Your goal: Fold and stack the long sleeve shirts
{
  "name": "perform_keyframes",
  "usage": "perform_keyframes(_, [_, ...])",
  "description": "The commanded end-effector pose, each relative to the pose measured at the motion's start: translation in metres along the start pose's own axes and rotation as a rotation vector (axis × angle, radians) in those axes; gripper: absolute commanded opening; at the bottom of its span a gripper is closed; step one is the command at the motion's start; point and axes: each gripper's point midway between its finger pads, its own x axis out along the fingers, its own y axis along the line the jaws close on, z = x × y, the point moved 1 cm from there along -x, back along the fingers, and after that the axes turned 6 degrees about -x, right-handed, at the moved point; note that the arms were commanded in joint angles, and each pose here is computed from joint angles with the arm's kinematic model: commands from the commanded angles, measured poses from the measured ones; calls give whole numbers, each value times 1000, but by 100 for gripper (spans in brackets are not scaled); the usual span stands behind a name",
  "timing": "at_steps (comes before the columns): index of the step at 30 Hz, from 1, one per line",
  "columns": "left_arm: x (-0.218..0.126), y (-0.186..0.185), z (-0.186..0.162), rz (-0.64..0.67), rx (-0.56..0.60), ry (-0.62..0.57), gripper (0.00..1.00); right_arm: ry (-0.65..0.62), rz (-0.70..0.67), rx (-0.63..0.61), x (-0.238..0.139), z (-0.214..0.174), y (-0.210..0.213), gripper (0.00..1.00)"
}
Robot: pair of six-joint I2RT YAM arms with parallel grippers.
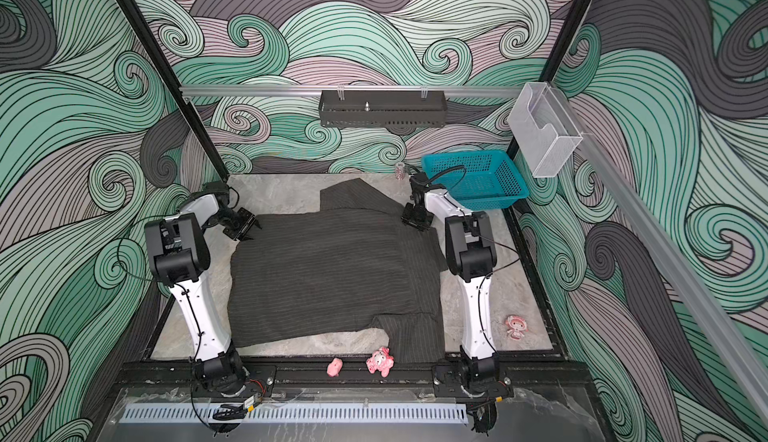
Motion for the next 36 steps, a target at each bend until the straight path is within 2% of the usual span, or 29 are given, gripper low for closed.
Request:
perform_keyframes(1, [10,-4,-8,29,34,47,46,36,-19,-35,-10,-15,-1,42])
perform_keyframes(4, [10,-16,-7,17,55,53,46,-7,-3,-84,-33,-15,13,47])
perform_keyframes(8, [1,-25,-10,5,76,58,47,-13,-11,-135,-50,-36,22,50])
perform_keyframes(16, [-71,-27,-50,-113,147,-20,58,67,-36,-188,-53,-97,19,51])
perform_keyframes(19, [-80,-12,-77,-117,181,2,59,105,-49,-183,-49,-116,9,52])
perform_keyframes(22, [-67,10,-104,-107,188,60,59,132,-45,-177,-45,-131,1,53])
perform_keyframes(27, [-22,45,-122,-46,128,134,59,155,-63,-152,-32,-142,-7,53])
perform_keyframes(33, [14,49,-93,49,62,101,59,162,-107,-139,-13,-128,-6,52])
perform_keyframes(36, [27,34,-72,65,43,82,59,156,-110,-130,-2,-115,1,52])
